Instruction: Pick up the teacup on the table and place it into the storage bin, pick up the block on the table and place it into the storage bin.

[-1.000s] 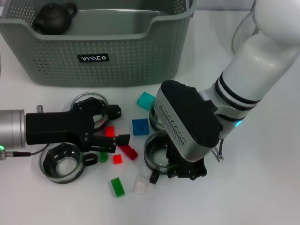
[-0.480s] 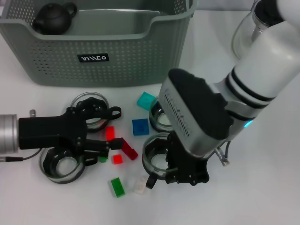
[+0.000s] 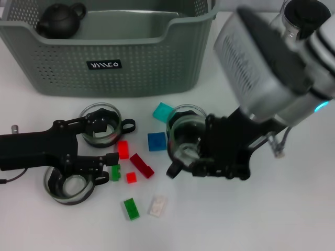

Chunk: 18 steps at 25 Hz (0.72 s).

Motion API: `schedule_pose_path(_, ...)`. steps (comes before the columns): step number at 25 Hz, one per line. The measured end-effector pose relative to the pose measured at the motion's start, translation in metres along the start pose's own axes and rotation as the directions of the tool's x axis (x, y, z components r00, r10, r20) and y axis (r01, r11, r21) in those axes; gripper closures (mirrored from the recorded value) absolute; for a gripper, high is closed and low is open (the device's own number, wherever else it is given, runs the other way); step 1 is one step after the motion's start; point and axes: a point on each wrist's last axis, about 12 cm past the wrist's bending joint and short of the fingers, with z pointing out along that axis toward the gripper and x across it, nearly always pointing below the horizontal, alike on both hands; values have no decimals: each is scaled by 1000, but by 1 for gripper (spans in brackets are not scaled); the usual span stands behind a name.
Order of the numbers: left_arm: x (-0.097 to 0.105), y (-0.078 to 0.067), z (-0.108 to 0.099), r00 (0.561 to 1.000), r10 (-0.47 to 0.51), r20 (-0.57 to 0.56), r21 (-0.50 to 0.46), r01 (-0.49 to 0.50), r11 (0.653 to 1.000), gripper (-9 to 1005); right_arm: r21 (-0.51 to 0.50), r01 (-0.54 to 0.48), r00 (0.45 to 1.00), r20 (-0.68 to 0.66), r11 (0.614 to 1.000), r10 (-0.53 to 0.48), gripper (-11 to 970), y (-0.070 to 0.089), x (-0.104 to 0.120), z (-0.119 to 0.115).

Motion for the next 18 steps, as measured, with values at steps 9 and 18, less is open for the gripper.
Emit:
schedule_pose_path(9, -2, 1, 3, 1000, 7, 3, 4, -7, 1000, 97, 130, -8, 995, 102, 992, -5, 865, -18, -39, -64)
schedule_pose_path(18, -6, 3, 9, 1000, -18, 22, 2, 18, 1000, 86, 368, -98, 960, 281, 924, -10, 853, -82, -72, -84)
